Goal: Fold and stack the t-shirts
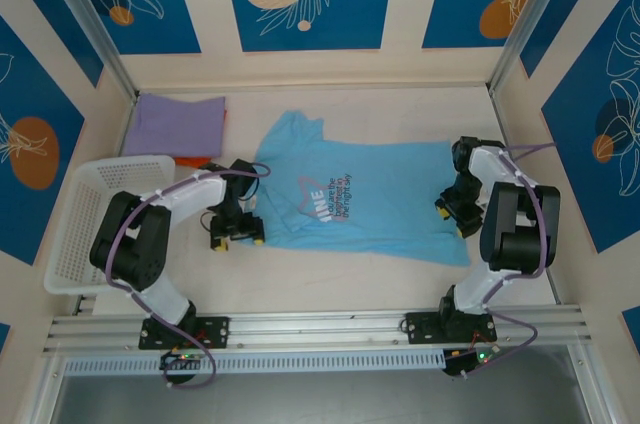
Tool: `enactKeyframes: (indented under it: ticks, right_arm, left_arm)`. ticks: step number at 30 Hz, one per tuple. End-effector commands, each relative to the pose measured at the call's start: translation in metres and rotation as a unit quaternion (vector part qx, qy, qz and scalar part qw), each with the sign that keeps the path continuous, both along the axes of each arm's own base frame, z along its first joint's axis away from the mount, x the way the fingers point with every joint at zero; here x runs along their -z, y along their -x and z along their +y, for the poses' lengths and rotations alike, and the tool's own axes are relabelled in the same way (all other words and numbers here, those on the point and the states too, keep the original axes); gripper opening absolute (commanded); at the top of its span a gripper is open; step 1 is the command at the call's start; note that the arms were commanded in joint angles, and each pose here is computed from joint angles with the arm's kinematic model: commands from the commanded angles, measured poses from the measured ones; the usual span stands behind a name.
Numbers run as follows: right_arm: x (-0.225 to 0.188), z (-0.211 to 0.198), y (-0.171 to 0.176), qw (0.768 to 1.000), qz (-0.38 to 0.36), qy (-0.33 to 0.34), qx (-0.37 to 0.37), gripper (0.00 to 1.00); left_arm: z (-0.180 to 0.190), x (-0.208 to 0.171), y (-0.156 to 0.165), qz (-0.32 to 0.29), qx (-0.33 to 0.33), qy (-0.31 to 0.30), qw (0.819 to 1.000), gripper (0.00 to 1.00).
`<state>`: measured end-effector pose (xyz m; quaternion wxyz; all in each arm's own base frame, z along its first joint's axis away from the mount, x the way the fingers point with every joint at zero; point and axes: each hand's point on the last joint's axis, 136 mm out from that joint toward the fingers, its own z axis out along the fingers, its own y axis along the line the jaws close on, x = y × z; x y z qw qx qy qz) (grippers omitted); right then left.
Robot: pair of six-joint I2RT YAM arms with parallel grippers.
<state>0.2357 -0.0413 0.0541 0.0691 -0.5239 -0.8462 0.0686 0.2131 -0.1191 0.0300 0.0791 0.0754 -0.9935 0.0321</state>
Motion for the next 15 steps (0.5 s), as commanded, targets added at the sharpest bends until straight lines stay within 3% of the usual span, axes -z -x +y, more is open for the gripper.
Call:
enactKeyframes:
  ticks: [1, 7, 10, 12, 15]
  right_arm:
    - [-0.017, 0.002, 0.009, 0.999, -0.032, 0.003, -0.027, 0.64]
    - [-0.032, 0.027, 0.024, 0.991, -0.099, -0.042, -0.085, 0.6]
    - [-0.027, 0.061, 0.025, 0.975, -0.149, -0.13, -0.105, 0.52]
    - [-0.016, 0.075, 0.041, 0.974, -0.132, -0.161, -0.093, 0.48]
    - [0.007, 0.082, 0.066, 0.979, -0.087, -0.168, -0.07, 0.39]
  left_arm:
    - [-0.004, 0.005, -0.012, -0.015, -0.006, 0.015, 1.0, 0.8]
    - [-0.012, -0.008, -0.03, -0.07, -0.014, 0.039, 0.997, 0.87]
    - [-0.015, -0.01, -0.033, -0.079, -0.015, 0.048, 0.996, 0.84]
    - [-0.018, -0.006, -0.033, -0.072, -0.019, 0.051, 0.996, 0.78]
    - [-0.016, 0.003, -0.03, -0.058, -0.026, 0.045, 0.997, 0.59]
